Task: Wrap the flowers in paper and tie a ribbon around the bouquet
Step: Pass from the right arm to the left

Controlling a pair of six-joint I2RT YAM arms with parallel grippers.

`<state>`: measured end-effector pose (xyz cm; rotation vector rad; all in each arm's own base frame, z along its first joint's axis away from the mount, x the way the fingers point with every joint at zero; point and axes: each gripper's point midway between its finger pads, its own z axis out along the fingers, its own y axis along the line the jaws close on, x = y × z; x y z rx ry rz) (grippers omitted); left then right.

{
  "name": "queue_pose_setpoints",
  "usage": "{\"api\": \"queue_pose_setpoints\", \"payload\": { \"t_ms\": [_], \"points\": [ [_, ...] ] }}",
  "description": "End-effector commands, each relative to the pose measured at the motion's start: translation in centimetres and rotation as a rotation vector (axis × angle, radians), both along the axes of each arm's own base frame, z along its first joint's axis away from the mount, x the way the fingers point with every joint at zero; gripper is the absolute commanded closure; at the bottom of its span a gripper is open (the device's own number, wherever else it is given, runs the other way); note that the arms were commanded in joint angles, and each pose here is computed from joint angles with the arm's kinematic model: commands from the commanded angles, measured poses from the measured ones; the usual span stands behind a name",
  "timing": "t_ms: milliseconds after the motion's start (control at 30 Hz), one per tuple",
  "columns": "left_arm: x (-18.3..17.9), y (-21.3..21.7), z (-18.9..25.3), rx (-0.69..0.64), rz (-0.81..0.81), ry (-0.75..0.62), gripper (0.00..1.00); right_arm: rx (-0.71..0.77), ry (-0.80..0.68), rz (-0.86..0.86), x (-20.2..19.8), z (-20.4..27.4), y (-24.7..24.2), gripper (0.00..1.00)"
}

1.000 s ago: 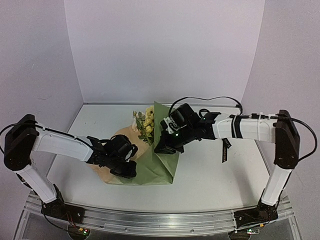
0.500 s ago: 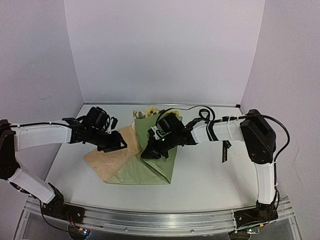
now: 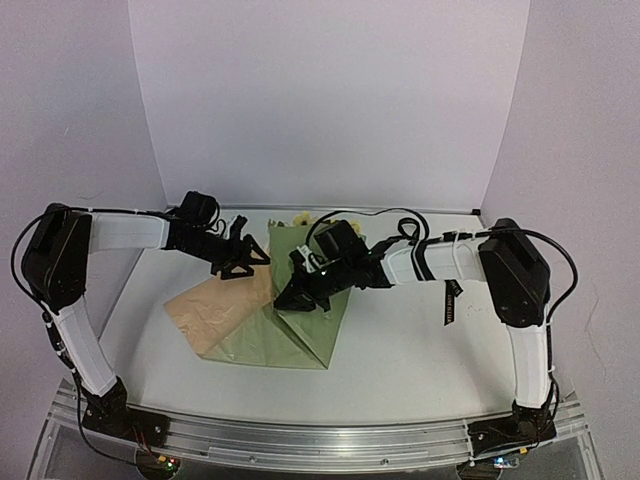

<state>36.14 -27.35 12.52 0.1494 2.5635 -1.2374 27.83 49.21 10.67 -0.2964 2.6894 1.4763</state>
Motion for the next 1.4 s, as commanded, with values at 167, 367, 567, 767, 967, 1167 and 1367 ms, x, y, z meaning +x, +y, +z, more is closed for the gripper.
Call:
{"api": "queue_pose_setpoints", "payload": {
  "t_ms": [167,367,567,767,967,1167,1367],
  "points": [
    [0.7,-2.4,3.3,-0.147,-0.228,-0.05,0.34,0.115,0.005,0.076,0.3,2.0,1.3,1.0],
    [0.8,-3.1,2.1,-0.176,-0.275,0.005,0.38,0.151,0.031,0.126,0.0,2.6,1.3,1.0],
    [1.1,-3.2,1.2,-0.176,-0.262,0.027,0.52,0.163,0.044,0.145,0.0,2.6,1.2,1.0],
    [1.6,-3.2,0.8,-0.173,-0.24,0.028,0.82,0.164,0.05,0.152,0.1,2.6,0.8,0.99],
    [2.5,-2.8,0.8,-0.129,-0.195,-0.011,1.0,0.132,0.047,0.116,0.2,2.5,-0.3,0.7],
    [3.5,-1.4,-0.6,-0.019,-0.091,-0.031,1.0,0.052,0.015,0.021,-0.3,1.1,-3.5,0.45],
    [4.4,0.2,-1.9,0.079,0.01,-0.038,1.0,0.022,0.028,-0.063,-0.7,-1.4,-5.3,0.44]
  ]
}}
